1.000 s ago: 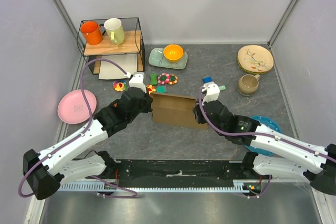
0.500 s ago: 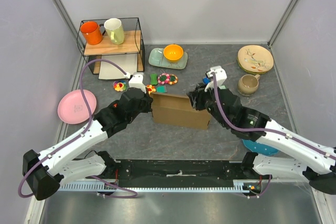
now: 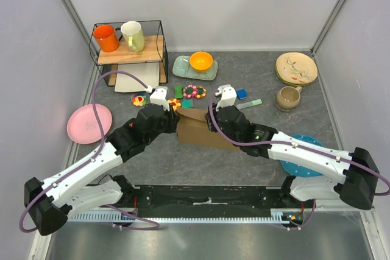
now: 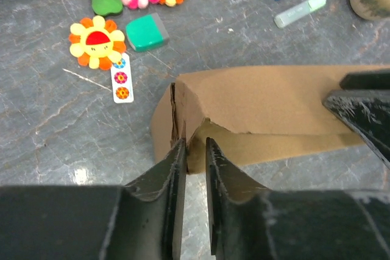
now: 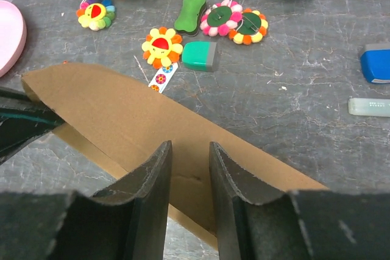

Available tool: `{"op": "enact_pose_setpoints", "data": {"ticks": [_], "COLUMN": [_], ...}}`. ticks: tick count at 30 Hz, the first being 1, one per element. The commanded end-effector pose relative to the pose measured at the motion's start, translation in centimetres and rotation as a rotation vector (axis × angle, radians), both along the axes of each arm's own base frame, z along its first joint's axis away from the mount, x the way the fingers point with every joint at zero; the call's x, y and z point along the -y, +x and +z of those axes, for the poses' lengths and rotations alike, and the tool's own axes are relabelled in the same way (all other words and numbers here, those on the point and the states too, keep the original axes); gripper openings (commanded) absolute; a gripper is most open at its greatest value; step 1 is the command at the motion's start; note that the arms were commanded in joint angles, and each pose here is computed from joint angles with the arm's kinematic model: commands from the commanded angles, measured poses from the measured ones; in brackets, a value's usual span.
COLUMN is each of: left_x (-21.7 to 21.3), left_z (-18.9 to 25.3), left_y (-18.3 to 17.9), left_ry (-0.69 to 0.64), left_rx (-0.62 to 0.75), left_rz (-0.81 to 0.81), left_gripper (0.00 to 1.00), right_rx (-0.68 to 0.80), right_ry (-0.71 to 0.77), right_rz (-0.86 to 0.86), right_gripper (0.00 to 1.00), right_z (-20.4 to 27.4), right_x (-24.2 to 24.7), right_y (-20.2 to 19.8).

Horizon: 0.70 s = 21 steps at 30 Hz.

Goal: Fold the paper box

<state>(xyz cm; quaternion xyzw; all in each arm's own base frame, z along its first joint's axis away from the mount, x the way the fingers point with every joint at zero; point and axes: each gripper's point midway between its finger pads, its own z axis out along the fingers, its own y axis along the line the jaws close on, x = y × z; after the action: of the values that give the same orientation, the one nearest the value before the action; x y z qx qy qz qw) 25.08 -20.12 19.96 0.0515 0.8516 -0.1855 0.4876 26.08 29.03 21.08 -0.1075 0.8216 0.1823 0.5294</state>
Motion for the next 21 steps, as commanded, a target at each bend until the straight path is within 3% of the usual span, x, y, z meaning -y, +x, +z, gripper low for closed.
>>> {"op": "enact_pose_setpoints", "data": {"ticks": [1,8,11,16,21], "left_x": [-0.6,0.1,-0.5,-1.2,-0.6], "left_z": [-1.3,5.1,7.9,11.1,10.1], "left_y": [-3.2,-5.8,-5.6,-2.0,1.6], "left_ry": [0.093,0.072,0.062,-0.001,-0.117], "left_rx": [-0.080,-0.016,0.051,0.184,0.152], "left_rz": [-0.145,-0.338,-0.329,-0.195,-0.206], "left_gripper": [0.28,0.30,0.30,0.26,0.24], "right_rx": [-0.083,-0.072,-0.067,-0.069,-0.084], "right_ry": [-0.096,-0.117,-0.125,-0.145,-0.145], "right_rz": [-0.008,-0.022,-0.024,-0.016,0.005], "right_gripper": [0.38,0.38,0.39,0.38,0.37], "right_z": [-4.5,-4.7,-4.6,-5.2,-6.3], "right_x": [1.5,1.9,2.1,2.5,2.9], "right_y": [-1.1,-0.8,-0.8,-1.1,-1.8]}}
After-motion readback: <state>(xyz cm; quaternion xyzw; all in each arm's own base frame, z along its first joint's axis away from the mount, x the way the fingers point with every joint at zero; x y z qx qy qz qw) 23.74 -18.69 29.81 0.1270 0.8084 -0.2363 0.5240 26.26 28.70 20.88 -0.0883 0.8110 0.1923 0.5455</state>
